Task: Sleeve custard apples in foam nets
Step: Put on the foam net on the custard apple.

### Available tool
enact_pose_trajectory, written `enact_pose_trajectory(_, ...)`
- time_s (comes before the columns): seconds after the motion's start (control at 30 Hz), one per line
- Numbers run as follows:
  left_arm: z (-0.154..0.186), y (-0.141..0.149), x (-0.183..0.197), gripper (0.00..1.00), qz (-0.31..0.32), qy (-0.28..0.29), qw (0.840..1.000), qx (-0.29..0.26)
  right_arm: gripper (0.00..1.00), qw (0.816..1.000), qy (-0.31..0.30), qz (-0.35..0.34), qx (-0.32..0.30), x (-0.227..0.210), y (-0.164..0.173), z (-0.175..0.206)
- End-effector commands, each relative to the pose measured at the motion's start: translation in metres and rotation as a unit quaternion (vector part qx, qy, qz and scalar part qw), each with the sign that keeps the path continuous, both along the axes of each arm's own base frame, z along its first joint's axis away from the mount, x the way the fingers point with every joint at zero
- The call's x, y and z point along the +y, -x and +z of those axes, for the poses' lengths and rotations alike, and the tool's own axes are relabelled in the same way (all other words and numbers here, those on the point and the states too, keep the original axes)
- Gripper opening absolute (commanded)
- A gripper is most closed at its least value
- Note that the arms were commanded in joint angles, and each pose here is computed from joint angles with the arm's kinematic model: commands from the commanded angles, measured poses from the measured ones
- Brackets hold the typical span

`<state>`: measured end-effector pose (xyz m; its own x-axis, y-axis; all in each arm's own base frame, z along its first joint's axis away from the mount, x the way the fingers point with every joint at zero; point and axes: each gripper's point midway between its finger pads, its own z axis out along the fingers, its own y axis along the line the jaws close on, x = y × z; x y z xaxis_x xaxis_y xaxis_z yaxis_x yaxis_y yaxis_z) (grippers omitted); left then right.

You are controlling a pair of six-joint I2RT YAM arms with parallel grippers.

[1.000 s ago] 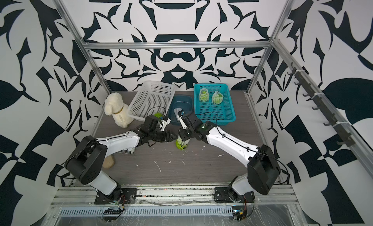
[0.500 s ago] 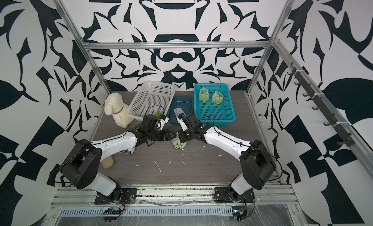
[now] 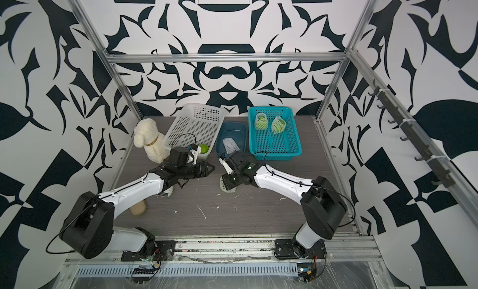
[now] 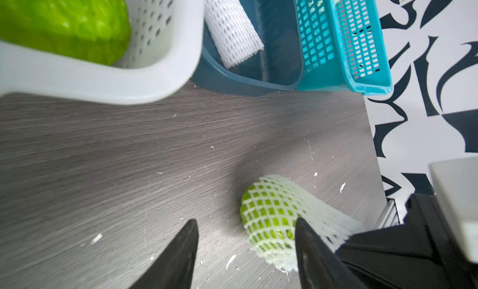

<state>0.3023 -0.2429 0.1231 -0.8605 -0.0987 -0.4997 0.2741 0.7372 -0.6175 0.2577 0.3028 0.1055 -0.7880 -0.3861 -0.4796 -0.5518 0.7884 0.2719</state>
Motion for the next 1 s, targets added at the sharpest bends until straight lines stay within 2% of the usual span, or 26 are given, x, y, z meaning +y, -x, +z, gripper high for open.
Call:
enact_pose_trajectory(0.0, 0.010, 0.008, -0.009, 0.63, -0.027, 0.027, 0.999, -0.005, 0.00, 1.000, 0.012, -0.004, -0.024, -0.004, -0.005, 0.008)
enact_pose_trajectory(0.2, 0.015, 0.030, -0.036, 0.64, -0.089, 0.041, 0.995, -0.005, 0.00, 0.999, 0.011, -0.003, -0.032, -0.002, -0.006, 0.005)
enact_pose_trajectory(0.33, 0.011, 0.038, -0.041, 0.65, -0.101, 0.038, 0.994, -0.001, 0.00, 0.999, 0.004, -0.002, -0.040, 0.006, -0.014, 0.010)
enact_pose_trajectory(0.47, 0.005, 0.036, -0.041, 0.65, -0.098, 0.033, 0.995, 0.005, 0.14, 0.999, -0.003, 0.002, -0.039, 0.007, -0.011, 0.012)
enact_pose_trajectory(0.87, -0.024, 0.025, -0.047, 0.63, -0.088, 0.006, 0.995, 0.035, 0.21, 0.999, -0.024, 0.005, -0.040, 0.010, -0.008, 0.016)
enact_pose_trajectory(0.97, -0.037, 0.022, -0.044, 0.62, -0.077, -0.011, 0.996, 0.046, 0.28, 0.999, -0.023, 0.006, -0.040, 0.010, -0.008, 0.018)
